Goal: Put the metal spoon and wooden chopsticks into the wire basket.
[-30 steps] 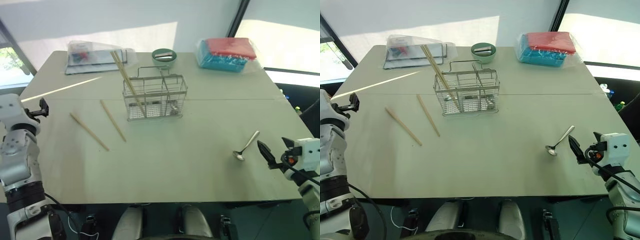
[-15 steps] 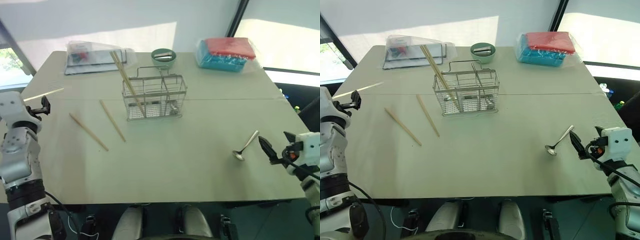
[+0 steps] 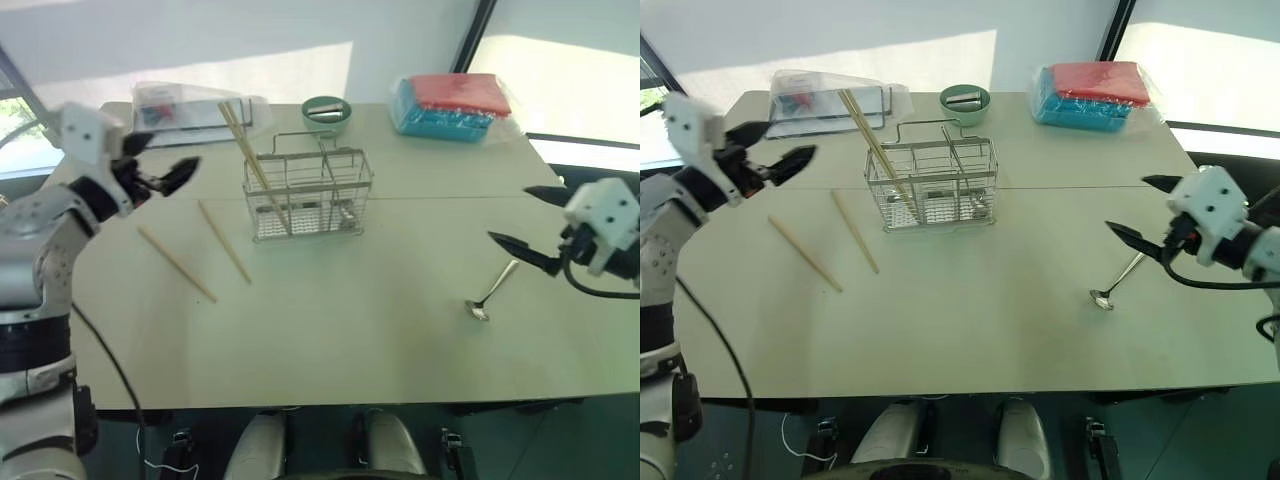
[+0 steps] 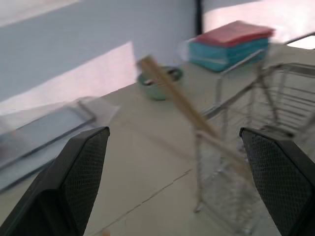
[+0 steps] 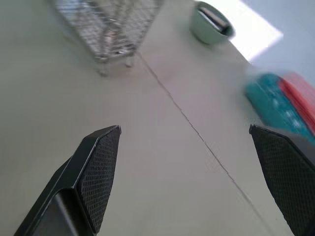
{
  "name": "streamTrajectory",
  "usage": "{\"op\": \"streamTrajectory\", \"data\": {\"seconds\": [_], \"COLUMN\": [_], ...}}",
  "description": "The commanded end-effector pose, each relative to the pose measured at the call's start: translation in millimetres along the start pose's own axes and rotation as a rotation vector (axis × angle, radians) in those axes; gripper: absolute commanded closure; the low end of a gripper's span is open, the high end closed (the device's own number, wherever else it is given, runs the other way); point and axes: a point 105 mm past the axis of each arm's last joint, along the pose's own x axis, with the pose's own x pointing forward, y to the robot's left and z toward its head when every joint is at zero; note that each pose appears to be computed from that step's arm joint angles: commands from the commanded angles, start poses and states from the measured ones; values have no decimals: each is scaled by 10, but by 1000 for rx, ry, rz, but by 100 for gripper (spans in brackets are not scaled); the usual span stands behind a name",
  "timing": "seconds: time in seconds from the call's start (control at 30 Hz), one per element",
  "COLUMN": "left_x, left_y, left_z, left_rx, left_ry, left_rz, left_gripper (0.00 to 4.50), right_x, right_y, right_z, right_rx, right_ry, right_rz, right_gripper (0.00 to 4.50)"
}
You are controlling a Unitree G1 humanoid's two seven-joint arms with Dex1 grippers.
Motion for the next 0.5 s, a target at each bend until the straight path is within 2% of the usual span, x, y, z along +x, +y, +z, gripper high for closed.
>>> {"op": "streamTrajectory", "data": {"seconds": [0.03,0.23,0.4,0.5], "left_x": [134,279,394,388], "left_y": [-406,-898,-1033,-1111], "left_z": [81,-25,-125,-135], "left_rx": [46,81,64,63], "left_ry": [19,103,120,118], "left_rz": [-274,-621,-699,-741], "left_gripper": [1,1,1,1], "right_x": [100,259,348,400], "right_y": [79,106,105,90], "right_z": [20,-143,-448,-528], "right_rx": [-192,-447,-647,-734], "right_ry": [39,127,250,278], "right_rz": [185,458,639,705], "right_gripper": [16,16,16,16]}}
